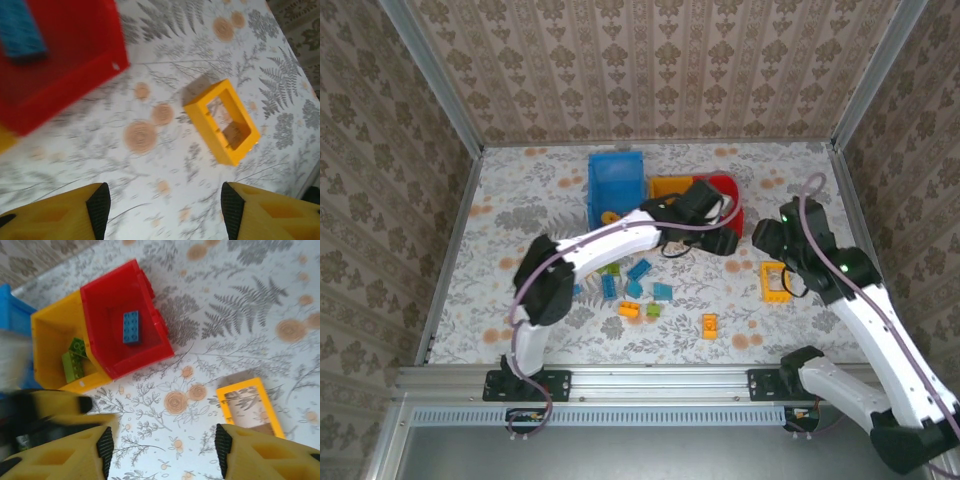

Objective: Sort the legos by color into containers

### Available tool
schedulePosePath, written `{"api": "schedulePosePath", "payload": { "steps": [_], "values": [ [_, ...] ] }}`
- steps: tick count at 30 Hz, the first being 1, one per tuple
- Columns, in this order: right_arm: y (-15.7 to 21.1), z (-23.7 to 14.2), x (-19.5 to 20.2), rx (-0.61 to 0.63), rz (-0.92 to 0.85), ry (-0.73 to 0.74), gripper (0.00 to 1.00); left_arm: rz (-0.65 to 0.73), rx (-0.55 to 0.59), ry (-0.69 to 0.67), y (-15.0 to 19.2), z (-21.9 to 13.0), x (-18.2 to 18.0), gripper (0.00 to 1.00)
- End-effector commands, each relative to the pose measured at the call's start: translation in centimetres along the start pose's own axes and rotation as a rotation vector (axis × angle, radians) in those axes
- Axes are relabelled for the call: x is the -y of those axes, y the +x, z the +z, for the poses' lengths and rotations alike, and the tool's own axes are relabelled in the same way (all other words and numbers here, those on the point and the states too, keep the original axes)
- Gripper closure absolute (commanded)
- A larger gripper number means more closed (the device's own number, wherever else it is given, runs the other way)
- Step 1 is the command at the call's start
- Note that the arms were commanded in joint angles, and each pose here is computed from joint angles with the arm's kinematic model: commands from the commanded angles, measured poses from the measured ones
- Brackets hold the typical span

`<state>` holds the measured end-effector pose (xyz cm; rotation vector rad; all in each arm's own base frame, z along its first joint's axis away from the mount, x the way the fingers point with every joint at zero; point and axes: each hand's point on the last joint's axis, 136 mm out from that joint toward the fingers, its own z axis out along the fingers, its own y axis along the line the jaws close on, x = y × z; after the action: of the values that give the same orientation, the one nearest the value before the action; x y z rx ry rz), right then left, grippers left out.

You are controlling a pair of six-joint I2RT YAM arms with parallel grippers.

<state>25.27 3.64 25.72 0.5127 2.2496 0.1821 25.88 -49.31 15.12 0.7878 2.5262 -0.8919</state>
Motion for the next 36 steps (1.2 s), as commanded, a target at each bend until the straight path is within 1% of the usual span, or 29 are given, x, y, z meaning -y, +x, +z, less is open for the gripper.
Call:
{"api": "schedulePosePath", "payload": {
  "steps": [1, 4, 6, 8, 12, 15, 20, 23, 27, 33, 36],
  "values": [
    [-0.1, -2.4, 2.6, 0.044, -0.068, 0.068, 0.37, -0.152, -0.133, 0.065, 2.5, 2.9, 2.8, 0.37],
    [-0.2, -3.9, 3.2, 0.074, -0.065, 0.055, 0.33, -0.207, -0.168, 0.077, 2.7, 5.7, 4.2, 0.37],
    [0.1, -4.7, 3.6, 0.079, -0.058, 0.048, 0.33, -0.213, -0.183, 0.065, 2.9, 6.9, 4.7, 0.36],
    [0.4, -5.2, 3.9, 0.082, -0.05, 0.04, 0.32, -0.236, -0.184, 0.047, 3.0, 8.0, 4.6, 0.35],
    [0.9, -6.2, 4.6, 0.093, -0.027, 0.027, 0.32, -0.336, -0.194, 0.008, 3.6, 10.1, 3.3, 0.35],
    [1.2, -6.8, 4.9, 0.095, -0.014, 0.018, 0.32, -0.382, -0.196, 0.009, 4.0, 11.4, 3.1, 0.36],
    [1.9, -7.1, 5.4, 0.088, -0.007, 0.015, 0.32, -0.367, -0.156, 0.043, 3.1, 12.4, 4.6, 0.36],
    [2.4, -7.1, 5.8, 0.08, -0.004, 0.018, 0.32, -0.378, -0.166, 0.034, 3.3, 13.2, 4.7, 0.36],
    [2.9, -7.0, 5.9, 0.069, 0.01, 0.012, 0.32, -0.418, -0.198, -0.006, 4.3, 13.8, 3.8, 0.43],
    [2.9, -6.9, 5.9, 0.069, 0.014, 0.017, 0.32, -0.435, -0.204, -0.025, 4.7, 14.5, 3.3, 0.54],
    [3.1, -6.8, 6.0, 0.063, 0.016, 0.019, 0.32, -0.436, -0.216, -0.036, 5.0, 14.7, 3.2, 0.56]
  ]
}}
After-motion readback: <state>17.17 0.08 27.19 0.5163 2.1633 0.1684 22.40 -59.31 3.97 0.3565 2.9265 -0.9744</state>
